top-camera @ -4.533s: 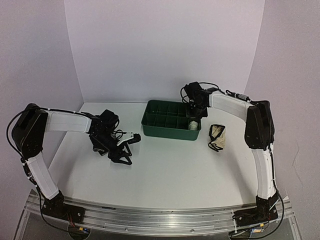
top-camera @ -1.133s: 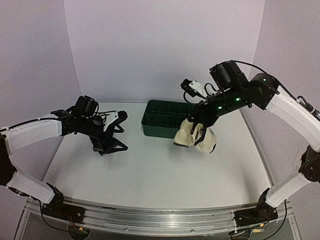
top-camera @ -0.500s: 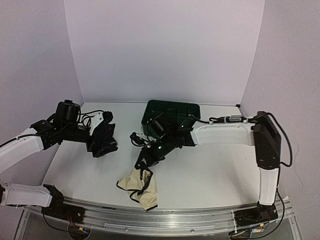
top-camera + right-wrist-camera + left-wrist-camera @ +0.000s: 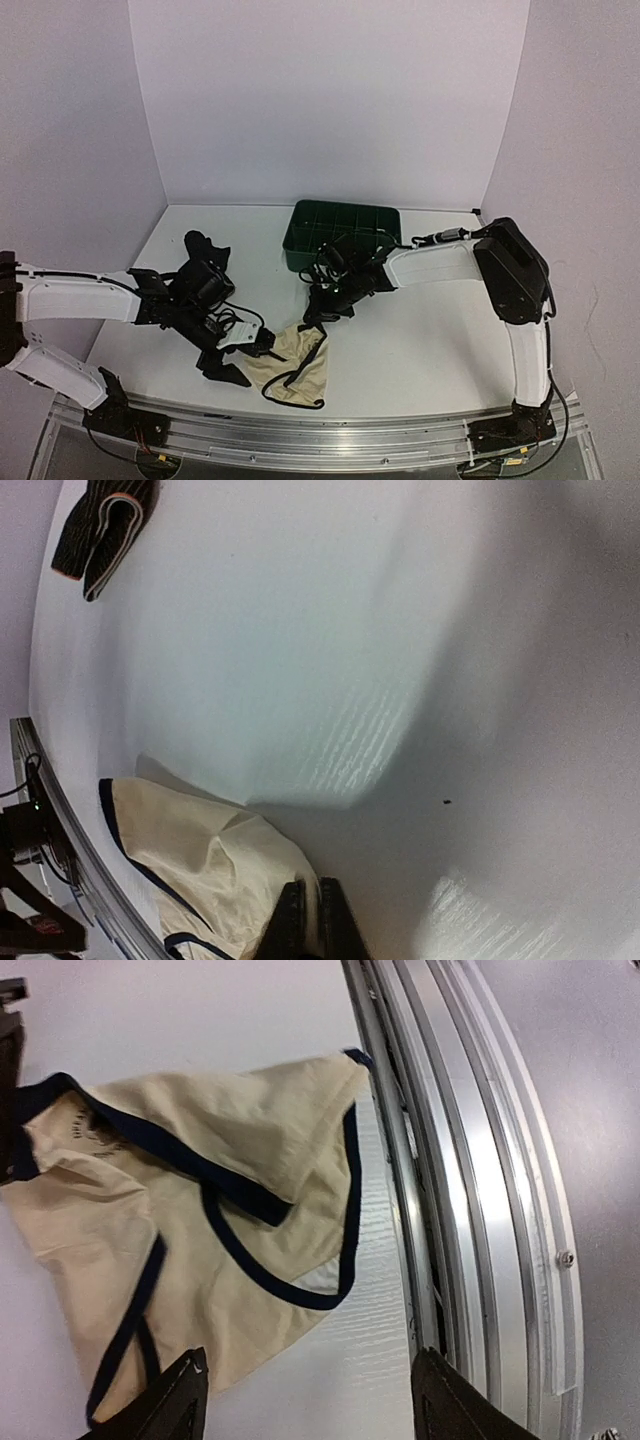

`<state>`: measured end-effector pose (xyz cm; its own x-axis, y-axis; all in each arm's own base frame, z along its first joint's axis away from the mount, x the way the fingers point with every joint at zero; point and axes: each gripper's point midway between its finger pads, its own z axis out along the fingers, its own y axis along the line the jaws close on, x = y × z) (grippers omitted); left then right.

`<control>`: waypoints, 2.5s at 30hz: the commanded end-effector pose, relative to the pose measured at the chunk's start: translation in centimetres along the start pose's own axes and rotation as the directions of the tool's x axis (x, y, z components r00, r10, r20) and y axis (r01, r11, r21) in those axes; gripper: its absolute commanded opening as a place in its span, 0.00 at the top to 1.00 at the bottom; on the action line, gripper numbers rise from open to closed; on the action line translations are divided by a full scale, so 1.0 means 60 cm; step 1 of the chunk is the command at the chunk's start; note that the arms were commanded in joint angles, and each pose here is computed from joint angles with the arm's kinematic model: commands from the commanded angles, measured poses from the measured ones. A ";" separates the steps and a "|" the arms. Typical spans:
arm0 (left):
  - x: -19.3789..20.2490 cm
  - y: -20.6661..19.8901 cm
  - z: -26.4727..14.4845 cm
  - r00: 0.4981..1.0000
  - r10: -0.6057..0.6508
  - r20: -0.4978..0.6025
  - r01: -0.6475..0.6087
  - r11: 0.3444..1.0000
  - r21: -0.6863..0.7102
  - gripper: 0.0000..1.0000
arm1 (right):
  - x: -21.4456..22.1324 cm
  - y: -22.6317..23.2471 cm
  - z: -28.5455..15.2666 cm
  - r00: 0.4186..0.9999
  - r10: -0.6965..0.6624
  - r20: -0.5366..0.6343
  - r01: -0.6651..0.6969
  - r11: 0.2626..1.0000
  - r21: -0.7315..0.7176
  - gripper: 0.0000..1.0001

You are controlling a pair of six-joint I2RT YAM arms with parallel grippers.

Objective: Roll the underwear
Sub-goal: Place the underwear at the center of the board, then flatten out the underwear at the center of the board.

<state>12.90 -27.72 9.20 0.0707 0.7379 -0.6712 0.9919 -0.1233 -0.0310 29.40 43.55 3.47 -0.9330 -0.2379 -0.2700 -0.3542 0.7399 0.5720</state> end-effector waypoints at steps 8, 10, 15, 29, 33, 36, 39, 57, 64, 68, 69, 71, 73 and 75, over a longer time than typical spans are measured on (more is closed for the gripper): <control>0.027 0.008 0.077 0.974 0.187 -0.128 -0.173 0.978 0.116 0.27 | -0.028 0.004 -0.137 0.980 -0.138 0.144 0.087 0.946 0.313 0.30; 0.038 -0.006 0.082 0.961 0.241 -0.134 -0.223 0.965 0.134 0.28 | -0.017 0.006 -0.180 0.964 -0.217 0.154 0.132 0.893 0.430 0.27; 0.059 -0.032 0.091 0.921 0.363 -0.141 -0.335 0.923 0.189 0.37 | 0.070 0.056 -0.212 0.937 -0.344 0.061 0.266 0.815 0.515 0.47; 0.074 -0.018 0.111 0.901 0.409 -0.147 -0.392 0.911 0.132 0.60 | 0.236 0.200 -0.083 0.615 -0.778 0.128 0.696 0.612 0.375 0.63; 0.073 -0.013 0.115 0.894 0.425 -0.144 -0.412 0.904 0.113 0.65 | 0.243 0.190 -0.070 0.510 -0.848 0.147 0.765 0.525 0.372 0.60; 0.072 -0.006 0.119 0.896 0.420 -0.145 -0.410 0.907 0.092 0.71 | 0.253 0.174 -0.043 0.440 -0.893 0.092 0.814 0.440 0.378 0.58; 0.075 -0.007 0.118 0.898 0.414 -0.147 -0.405 0.910 0.090 0.76 | 0.252 0.154 -0.025 0.416 -0.908 0.052 0.818 0.398 0.414 0.58; 0.068 0.009 0.115 0.902 0.402 -0.158 -0.402 0.915 0.031 1.00 | 0.224 0.074 0.000 0.484 -0.875 -0.016 0.795 0.431 0.427 0.68; 0.056 0.011 0.109 0.915 0.374 -0.152 -0.374 0.927 0.028 1.00 | 0.250 0.066 -0.007 0.479 -0.877 -0.036 0.824 0.435 0.363 0.62; 0.051 0.008 0.109 0.920 0.366 -0.141 -0.364 0.931 0.037 1.00 | 0.257 0.068 -0.003 0.463 -0.884 -0.060 0.844 0.419 0.335 0.56; 0.052 0.009 0.109 0.920 0.365 -0.144 -0.363 0.931 0.037 1.00 | 0.257 0.064 -0.001 0.464 -0.883 -0.067 0.842 0.417 0.343 0.58; 0.052 0.009 0.109 0.919 0.365 -0.146 -0.364 0.931 0.037 1.00 | 0.250 0.054 0.001 0.478 -0.875 -0.074 0.827 0.419 0.375 0.65; 0.053 0.008 0.108 0.920 0.364 -0.147 -0.363 0.931 0.038 1.00 | 0.240 0.053 -0.002 0.493 -0.868 -0.064 0.810 0.431 0.398 0.77; 0.053 0.007 0.106 0.921 0.360 -0.148 -0.358 0.933 0.039 1.00 | 0.228 0.055 -0.007 0.500 -0.864 -0.055 0.793 0.431 0.432 0.92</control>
<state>12.74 -29.16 1.08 0.4498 0.7351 -0.5073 0.8897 -0.4187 0.1821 14.69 43.02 1.87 -0.1511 -0.7767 -0.6114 -0.8844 0.3826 -0.2674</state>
